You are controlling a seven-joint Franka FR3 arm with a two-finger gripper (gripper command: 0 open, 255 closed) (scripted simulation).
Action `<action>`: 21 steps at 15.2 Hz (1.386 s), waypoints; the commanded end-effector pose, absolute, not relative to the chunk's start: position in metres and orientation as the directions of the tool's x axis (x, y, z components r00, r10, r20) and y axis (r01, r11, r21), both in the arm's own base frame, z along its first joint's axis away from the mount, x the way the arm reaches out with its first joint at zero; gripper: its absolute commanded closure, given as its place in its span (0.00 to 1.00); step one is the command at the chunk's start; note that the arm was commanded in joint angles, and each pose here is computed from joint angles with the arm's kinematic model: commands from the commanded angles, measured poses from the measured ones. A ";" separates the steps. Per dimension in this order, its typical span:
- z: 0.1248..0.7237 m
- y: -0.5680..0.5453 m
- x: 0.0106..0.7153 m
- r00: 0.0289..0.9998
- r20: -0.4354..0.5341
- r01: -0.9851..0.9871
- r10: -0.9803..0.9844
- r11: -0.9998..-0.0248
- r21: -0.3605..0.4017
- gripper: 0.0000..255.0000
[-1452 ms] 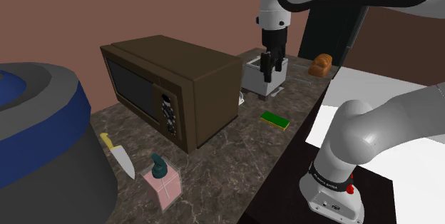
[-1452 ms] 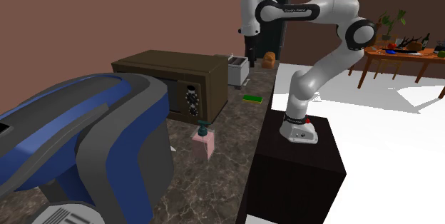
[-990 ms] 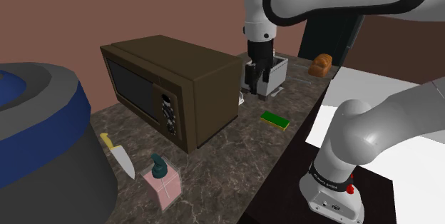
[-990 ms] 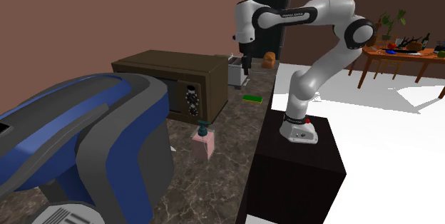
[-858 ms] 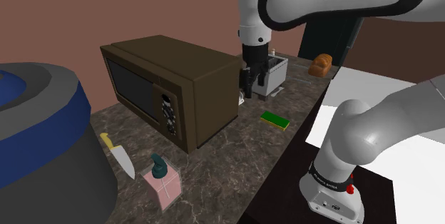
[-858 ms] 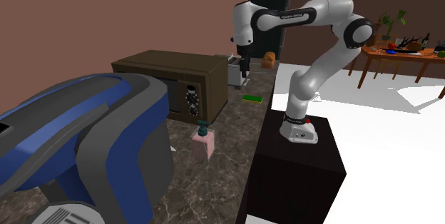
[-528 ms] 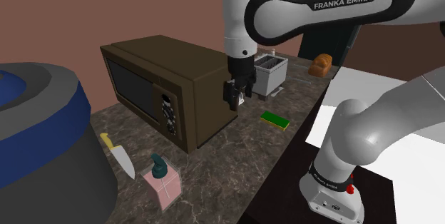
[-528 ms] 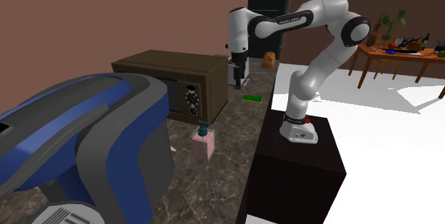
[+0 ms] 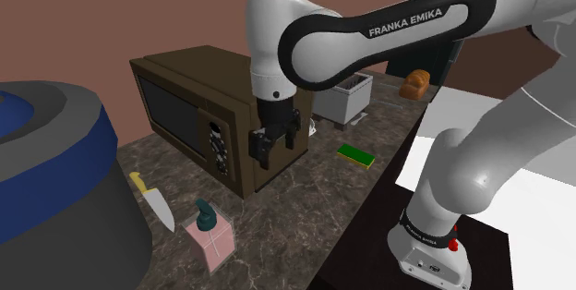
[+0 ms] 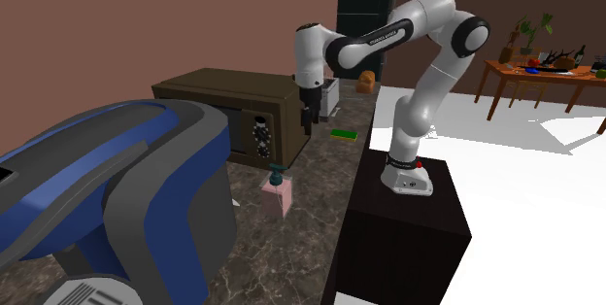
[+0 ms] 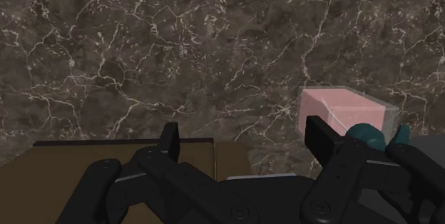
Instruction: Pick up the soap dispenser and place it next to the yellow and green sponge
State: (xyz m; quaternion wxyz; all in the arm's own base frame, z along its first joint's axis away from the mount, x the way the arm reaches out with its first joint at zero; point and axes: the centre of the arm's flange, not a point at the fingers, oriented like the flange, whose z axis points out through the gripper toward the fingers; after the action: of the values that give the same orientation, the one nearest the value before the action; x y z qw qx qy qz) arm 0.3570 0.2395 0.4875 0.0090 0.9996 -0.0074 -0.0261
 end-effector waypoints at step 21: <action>0.393 0.400 0.415 0.999 0.005 -0.038 -0.038 -0.999 -0.037 0.00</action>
State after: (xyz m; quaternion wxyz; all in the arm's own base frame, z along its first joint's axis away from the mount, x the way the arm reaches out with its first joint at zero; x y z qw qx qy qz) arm 0.4164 0.3994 0.4006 -0.0186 0.9996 -0.0190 0.0027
